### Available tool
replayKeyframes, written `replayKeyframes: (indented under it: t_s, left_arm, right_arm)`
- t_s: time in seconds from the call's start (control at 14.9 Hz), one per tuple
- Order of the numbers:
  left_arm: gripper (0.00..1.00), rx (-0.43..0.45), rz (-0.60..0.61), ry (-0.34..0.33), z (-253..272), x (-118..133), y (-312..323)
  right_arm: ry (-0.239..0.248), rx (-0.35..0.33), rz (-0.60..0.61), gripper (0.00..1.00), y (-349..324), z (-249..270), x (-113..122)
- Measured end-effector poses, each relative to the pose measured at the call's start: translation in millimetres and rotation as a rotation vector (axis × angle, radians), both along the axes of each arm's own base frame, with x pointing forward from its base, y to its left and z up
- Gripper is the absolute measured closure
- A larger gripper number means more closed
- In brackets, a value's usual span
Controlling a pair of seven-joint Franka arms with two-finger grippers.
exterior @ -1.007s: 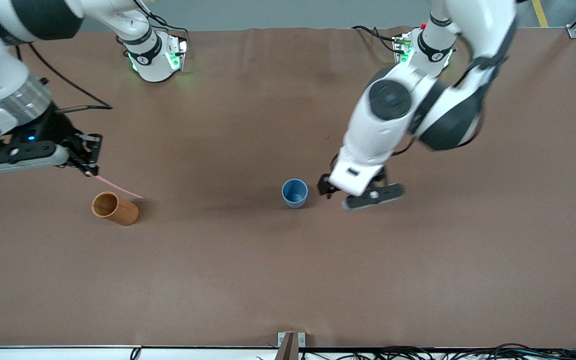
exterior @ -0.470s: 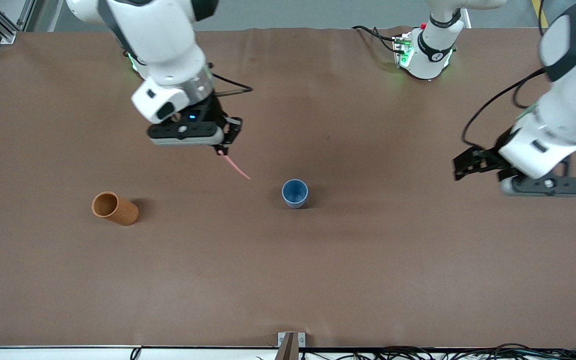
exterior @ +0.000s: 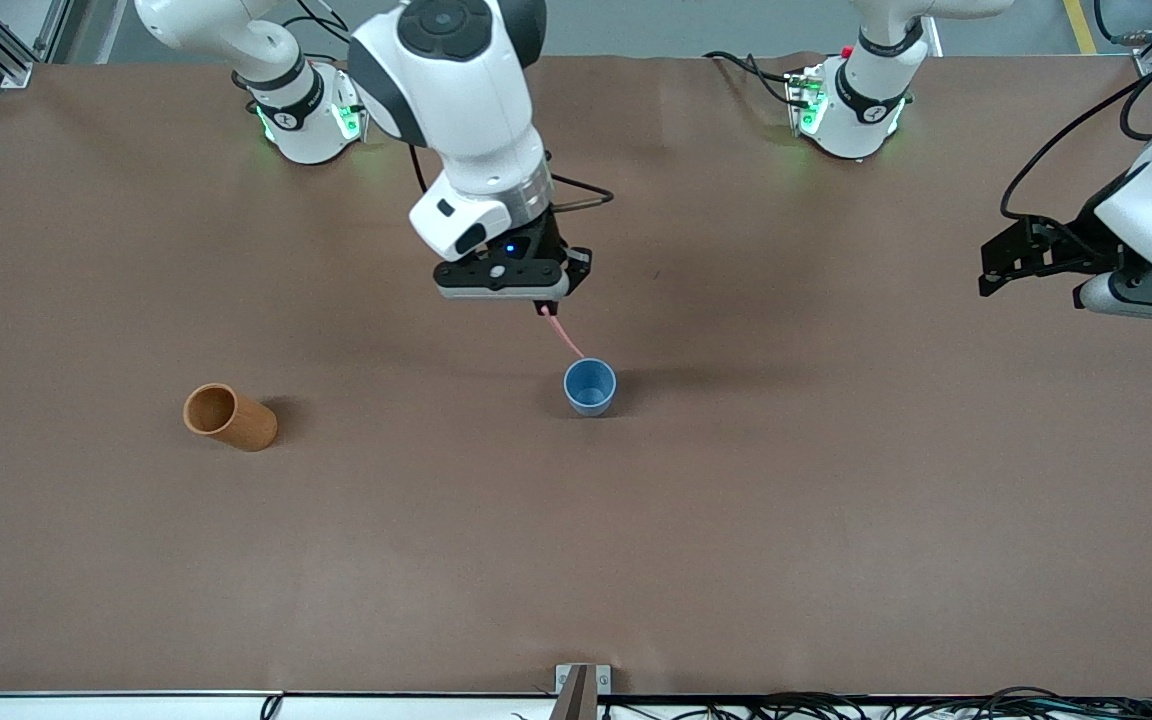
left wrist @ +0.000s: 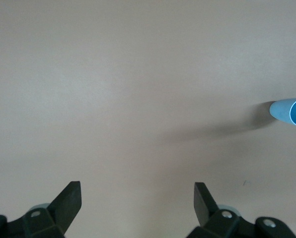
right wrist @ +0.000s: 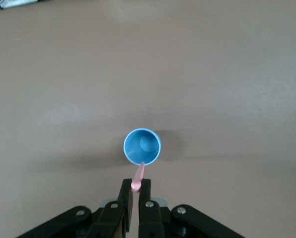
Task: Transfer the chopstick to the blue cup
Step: 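Lower the chopstick into the blue cup and open the right gripper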
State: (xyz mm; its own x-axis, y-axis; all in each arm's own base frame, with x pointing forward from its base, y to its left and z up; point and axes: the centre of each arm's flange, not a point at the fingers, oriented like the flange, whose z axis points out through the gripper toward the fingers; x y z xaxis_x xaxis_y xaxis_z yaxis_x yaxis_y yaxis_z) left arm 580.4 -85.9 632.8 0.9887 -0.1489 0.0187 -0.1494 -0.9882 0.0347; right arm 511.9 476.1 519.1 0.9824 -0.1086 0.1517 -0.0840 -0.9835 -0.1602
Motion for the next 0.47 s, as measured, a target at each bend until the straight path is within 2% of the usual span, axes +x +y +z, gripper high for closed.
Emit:
replayKeyframes:
  t_s: [0.27,0.47]
  left_arm:
    - [0.00,-0.003,-0.017,-0.006,4,-4,-9]
    - [0.00,-0.003,-0.022,-0.003,3,-4,-12]
  right_arm:
    - [-0.006,0.006,0.014,0.91,14,-15,-2]
    - [-0.018,-0.045,0.035,0.91,21,-36,-1]
